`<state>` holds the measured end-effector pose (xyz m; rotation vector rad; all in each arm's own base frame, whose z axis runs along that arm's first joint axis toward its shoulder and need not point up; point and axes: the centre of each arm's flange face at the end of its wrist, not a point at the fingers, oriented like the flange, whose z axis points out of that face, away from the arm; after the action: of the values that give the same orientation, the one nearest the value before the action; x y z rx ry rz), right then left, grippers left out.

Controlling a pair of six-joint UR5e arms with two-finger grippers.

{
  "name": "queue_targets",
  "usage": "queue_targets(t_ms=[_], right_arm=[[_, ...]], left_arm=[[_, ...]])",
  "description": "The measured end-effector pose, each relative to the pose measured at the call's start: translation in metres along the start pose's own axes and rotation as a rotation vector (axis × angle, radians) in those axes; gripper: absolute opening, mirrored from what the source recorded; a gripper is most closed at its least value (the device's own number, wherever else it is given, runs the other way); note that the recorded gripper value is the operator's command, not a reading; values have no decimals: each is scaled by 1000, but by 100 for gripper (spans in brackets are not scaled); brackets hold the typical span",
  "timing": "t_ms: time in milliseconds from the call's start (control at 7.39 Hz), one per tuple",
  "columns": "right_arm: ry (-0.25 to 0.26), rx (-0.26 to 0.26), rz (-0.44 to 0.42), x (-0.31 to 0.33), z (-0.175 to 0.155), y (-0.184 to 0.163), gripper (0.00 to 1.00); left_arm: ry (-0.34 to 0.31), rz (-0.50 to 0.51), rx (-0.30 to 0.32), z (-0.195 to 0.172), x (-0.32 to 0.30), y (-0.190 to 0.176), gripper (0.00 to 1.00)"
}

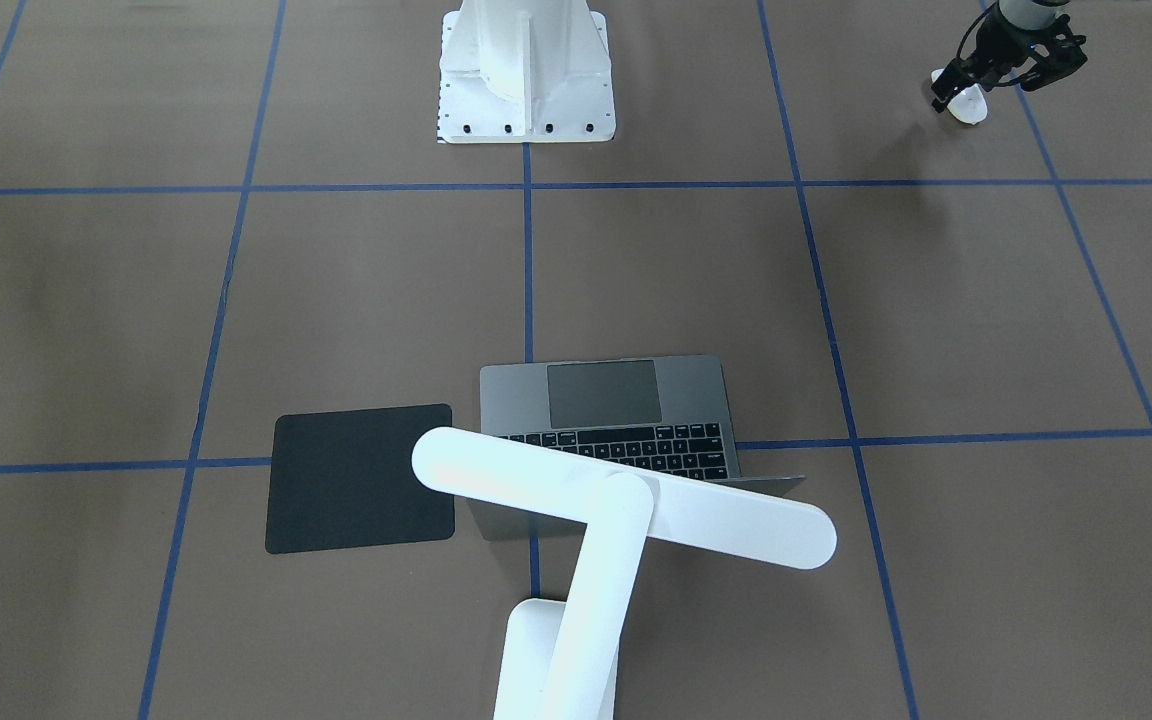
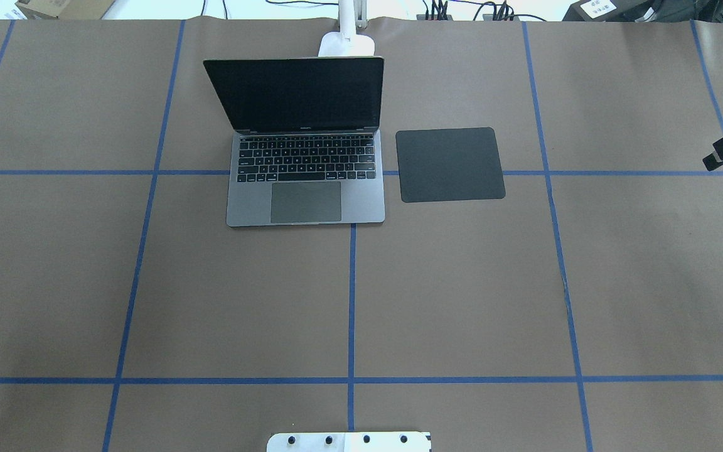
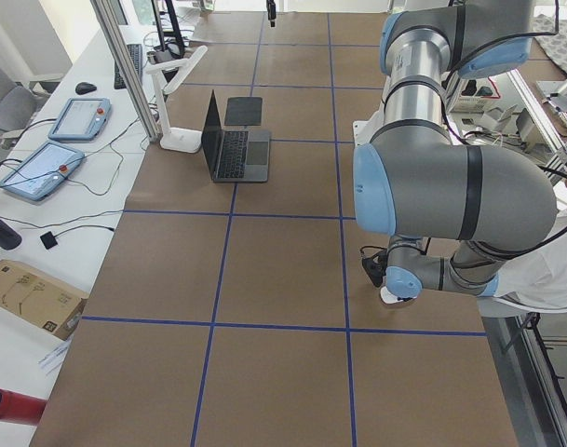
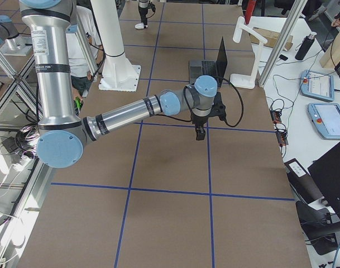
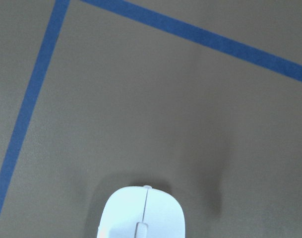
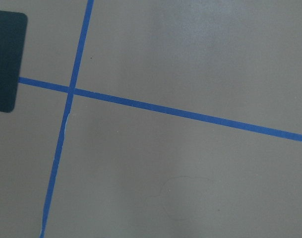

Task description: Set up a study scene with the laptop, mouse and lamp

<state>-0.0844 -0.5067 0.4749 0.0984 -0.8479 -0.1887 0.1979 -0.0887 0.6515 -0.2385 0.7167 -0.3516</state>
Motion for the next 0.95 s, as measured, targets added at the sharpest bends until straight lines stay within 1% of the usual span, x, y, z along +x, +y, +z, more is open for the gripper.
queue_targets(t_ms=[406,677,812,948], right_arm=[[1,1,0,-1,-1,0,93],[-1,1,1,-1,0,0,93],[-1,1,1,-1,0,0,93],[-1,1,1,-1,0,0,93]], left_arm=[[-22,-32,-5,3,-13,-5,99],[-30,-12,-16,8,-19,-4,99],[-28,3,-26,11,-19,0,97],[-23,17,-34,13,-17,4,93]])
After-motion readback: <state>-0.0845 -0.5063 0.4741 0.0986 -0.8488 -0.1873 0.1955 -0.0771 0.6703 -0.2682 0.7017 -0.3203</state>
